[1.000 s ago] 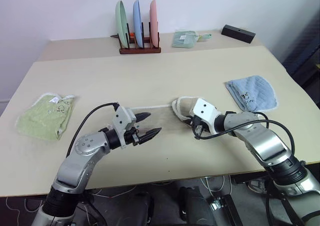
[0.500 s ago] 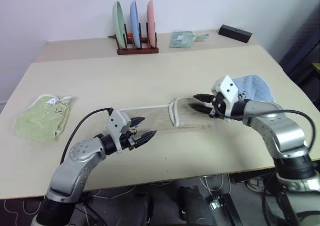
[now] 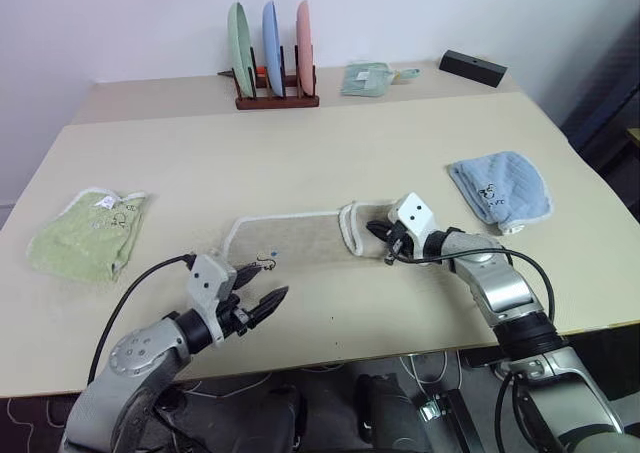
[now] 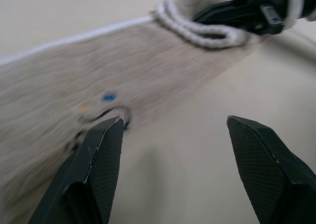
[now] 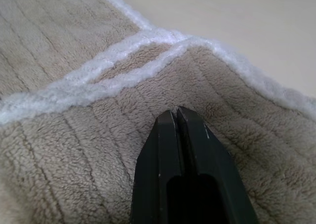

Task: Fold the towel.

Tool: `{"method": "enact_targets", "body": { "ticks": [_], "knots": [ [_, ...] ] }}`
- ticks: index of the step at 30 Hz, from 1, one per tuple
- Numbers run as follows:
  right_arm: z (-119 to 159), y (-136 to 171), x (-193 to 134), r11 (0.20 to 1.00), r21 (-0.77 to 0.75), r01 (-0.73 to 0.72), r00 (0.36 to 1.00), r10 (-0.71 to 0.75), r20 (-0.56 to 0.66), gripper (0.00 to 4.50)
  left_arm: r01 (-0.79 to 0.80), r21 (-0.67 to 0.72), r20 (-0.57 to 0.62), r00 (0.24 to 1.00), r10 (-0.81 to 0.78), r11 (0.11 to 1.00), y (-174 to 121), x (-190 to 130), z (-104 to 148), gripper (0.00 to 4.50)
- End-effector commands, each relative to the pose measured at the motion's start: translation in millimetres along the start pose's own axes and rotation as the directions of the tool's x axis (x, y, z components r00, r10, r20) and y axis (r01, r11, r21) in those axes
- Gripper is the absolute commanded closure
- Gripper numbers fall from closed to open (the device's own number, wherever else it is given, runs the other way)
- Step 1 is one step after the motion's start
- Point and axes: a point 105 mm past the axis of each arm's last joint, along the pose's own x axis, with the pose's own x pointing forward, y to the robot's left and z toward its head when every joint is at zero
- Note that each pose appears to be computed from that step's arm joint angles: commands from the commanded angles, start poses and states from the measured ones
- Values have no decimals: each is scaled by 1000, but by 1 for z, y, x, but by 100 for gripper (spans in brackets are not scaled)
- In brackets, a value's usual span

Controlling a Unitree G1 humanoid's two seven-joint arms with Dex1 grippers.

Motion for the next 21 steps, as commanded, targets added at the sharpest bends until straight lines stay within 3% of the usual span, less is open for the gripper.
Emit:
{"method": "enact_targets", "body": {
  "ticks": [1, 3, 7, 10, 12, 16, 21],
  "knots": [
    [27, -8, -5, 999, 30, 13, 993, -17, 113, 420, -36, -21, 29, 999, 37, 999, 0, -10, 6, 108],
    [52, -10, -13, 998, 57, -24, 980, 12, 200, 362, -57, -76, 17, 998, 59, 995, 0, -15, 0, 108],
    [85, -3, -30, 994, -43, -103, 960, 110, 258, 163, -103, -267, 11, 994, 110, 958, -1, -26, -11, 0],
    [91, 6, -36, 984, -88, -155, 955, 172, 240, 15, -142, -355, 13, 988, 157, 924, 3, -28, -12, 0],
    [92, 15, -39, 970, -152, -190, 951, 220, 216, 6, -180, -460, 16, 977, 211, 869, 7, -25, -14, 0],
    [91, 25, -36, 955, -221, -200, 948, 245, 203, 6, -264, -714, 9, 923, 386, 648, 28, -12, -17, 0],
    [85, 32, -33, 948, -231, -217, 945, 264, 196, 6, -269, -813, -36, 908, 417, 517, 44, 5, -15, 0]
  ]
}}
